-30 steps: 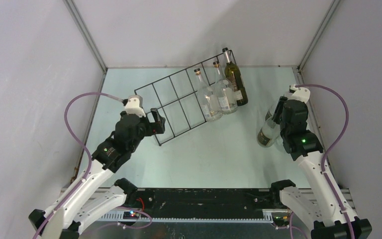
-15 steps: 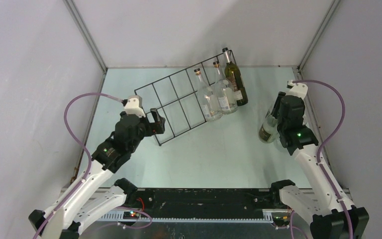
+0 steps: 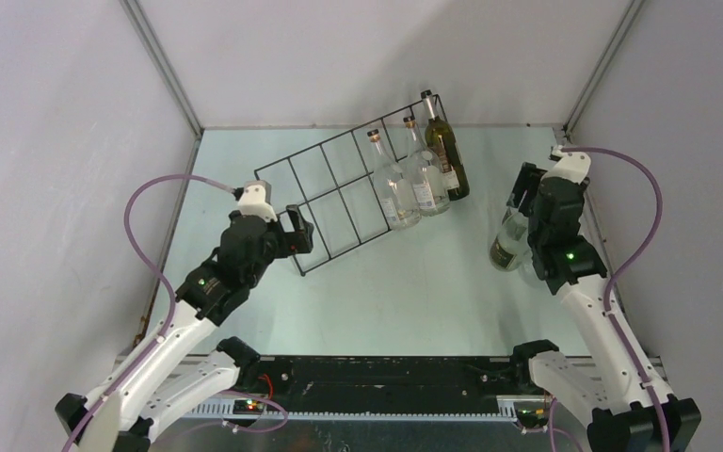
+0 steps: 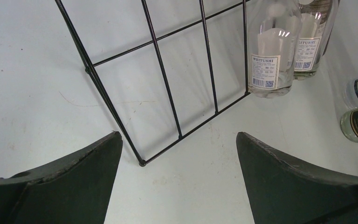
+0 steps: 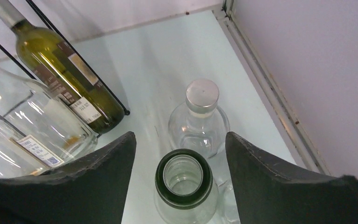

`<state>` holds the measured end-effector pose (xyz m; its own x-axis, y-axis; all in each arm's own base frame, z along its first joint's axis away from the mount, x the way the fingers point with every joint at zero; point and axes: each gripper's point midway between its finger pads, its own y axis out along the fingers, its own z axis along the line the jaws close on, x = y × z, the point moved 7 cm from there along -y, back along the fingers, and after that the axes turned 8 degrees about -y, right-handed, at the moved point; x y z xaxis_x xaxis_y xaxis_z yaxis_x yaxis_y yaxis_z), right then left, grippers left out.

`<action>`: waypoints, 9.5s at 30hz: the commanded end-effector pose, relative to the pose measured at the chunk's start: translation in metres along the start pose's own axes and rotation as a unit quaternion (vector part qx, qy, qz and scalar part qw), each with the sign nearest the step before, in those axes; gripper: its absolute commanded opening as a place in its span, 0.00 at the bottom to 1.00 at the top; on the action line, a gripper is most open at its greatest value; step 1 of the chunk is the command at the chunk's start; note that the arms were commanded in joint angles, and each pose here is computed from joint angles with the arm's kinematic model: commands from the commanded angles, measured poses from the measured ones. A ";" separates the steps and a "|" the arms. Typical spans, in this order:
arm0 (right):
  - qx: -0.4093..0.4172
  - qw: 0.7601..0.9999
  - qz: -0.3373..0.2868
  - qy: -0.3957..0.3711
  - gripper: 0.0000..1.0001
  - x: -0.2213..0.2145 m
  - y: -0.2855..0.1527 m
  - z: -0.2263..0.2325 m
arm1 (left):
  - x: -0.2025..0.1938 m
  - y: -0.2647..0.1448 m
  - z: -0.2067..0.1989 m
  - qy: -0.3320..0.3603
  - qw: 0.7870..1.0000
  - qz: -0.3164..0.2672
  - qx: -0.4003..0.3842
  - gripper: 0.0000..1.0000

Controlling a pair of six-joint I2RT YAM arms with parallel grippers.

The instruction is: Take the wine bottle off the wine rack

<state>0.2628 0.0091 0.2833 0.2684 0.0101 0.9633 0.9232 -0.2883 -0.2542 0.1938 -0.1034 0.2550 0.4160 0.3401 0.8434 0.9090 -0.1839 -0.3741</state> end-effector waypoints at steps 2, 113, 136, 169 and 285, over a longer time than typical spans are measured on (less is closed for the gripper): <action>-0.004 0.998 -0.058 0.029 0.78 0.034 -0.014 -0.008 | 0.005 0.001 -0.003 -0.013 1.000 -0.013 -0.005 1.00; 0.359 0.932 -0.007 0.050 0.81 0.084 -0.208 -0.015 | 0.062 0.210 -0.191 0.040 0.988 -0.034 -0.148 0.00; 0.351 0.935 0.019 0.039 0.81 0.064 -0.188 -0.007 | 0.029 0.116 -0.221 0.164 0.967 -0.090 -0.174 0.00; 0.480 0.875 0.038 -0.044 0.80 0.041 -0.183 0.061 | -0.026 0.035 -0.170 0.091 0.976 -0.027 -0.196 0.08; 0.167 0.979 0.051 -0.105 0.01 -0.009 0.027 0.139 | 0.013 -0.055 0.053 0.018 0.994 -0.058 0.085 0.97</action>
<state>0.3026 0.1489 0.2362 0.4540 0.2082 0.8663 0.8693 0.1099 -0.4820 0.1465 -0.0400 0.2642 0.3246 0.3239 0.8886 0.9382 0.0089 -0.3460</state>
